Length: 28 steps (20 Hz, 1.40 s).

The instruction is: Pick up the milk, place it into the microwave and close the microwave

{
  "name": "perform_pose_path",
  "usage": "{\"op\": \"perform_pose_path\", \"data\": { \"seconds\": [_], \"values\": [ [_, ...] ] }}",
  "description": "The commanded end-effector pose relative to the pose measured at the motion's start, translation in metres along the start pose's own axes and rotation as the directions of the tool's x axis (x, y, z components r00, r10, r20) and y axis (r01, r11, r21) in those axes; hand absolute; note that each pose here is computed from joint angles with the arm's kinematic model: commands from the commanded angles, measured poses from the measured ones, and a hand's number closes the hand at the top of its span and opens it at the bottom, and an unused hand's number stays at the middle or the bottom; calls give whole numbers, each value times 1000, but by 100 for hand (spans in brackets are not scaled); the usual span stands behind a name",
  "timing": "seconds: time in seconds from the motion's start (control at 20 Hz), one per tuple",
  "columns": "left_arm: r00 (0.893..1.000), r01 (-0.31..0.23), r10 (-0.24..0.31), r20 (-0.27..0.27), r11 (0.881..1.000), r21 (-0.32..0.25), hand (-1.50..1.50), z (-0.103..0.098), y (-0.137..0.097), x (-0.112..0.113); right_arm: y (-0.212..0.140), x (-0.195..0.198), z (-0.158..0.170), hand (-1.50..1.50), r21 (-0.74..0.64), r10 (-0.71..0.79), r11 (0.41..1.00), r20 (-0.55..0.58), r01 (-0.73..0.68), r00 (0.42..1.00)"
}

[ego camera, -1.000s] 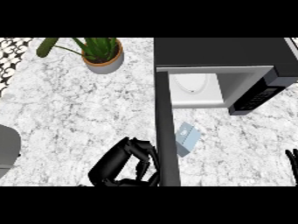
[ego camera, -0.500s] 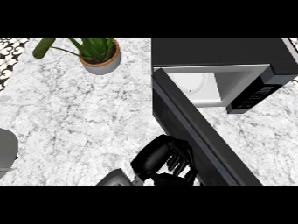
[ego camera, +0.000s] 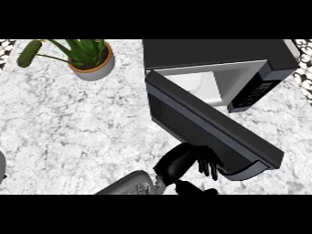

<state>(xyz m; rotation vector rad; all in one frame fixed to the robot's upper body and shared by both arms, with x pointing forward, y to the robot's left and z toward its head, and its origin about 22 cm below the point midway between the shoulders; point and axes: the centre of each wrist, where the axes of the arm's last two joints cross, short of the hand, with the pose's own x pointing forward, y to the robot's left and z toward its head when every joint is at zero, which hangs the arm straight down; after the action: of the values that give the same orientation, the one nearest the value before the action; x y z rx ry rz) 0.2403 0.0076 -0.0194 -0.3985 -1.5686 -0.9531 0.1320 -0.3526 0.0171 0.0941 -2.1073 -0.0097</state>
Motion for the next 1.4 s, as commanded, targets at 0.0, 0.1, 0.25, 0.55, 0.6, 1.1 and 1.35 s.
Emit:
{"op": "perform_pose_path", "data": {
  "seconds": [0.0,0.1,0.25,0.55,0.6,1.1,1.35],
  "values": [
    [997,-66,64,49,997,32,-150,-9,-4,14,4,7,-17,-150,73,-46,996,23,44,999],
    [996,-47,43,78,997,58,150,-15,3,15,-2,14,-27,-150,118,-48,992,45,42,998],
    [982,-118,104,160,989,86,150,-24,12,34,5,22,-39,-150,165,-65,985,59,55,996],
    [973,-140,110,204,980,139,150,-42,34,46,7,35,-51,-150,252,-98,965,79,76,992],
    [972,-133,98,215,979,153,150,-48,39,55,10,32,-53,-150,250,-111,964,81,87,991],
    [974,-138,89,209,963,233,150,-70,63,69,9,46,-68,-150,319,-138,942,83,104,987],
    [975,-133,79,208,956,263,150,-75,68,75,6,53,-75,-150,351,-129,931,75,95,989]
  ]
}}
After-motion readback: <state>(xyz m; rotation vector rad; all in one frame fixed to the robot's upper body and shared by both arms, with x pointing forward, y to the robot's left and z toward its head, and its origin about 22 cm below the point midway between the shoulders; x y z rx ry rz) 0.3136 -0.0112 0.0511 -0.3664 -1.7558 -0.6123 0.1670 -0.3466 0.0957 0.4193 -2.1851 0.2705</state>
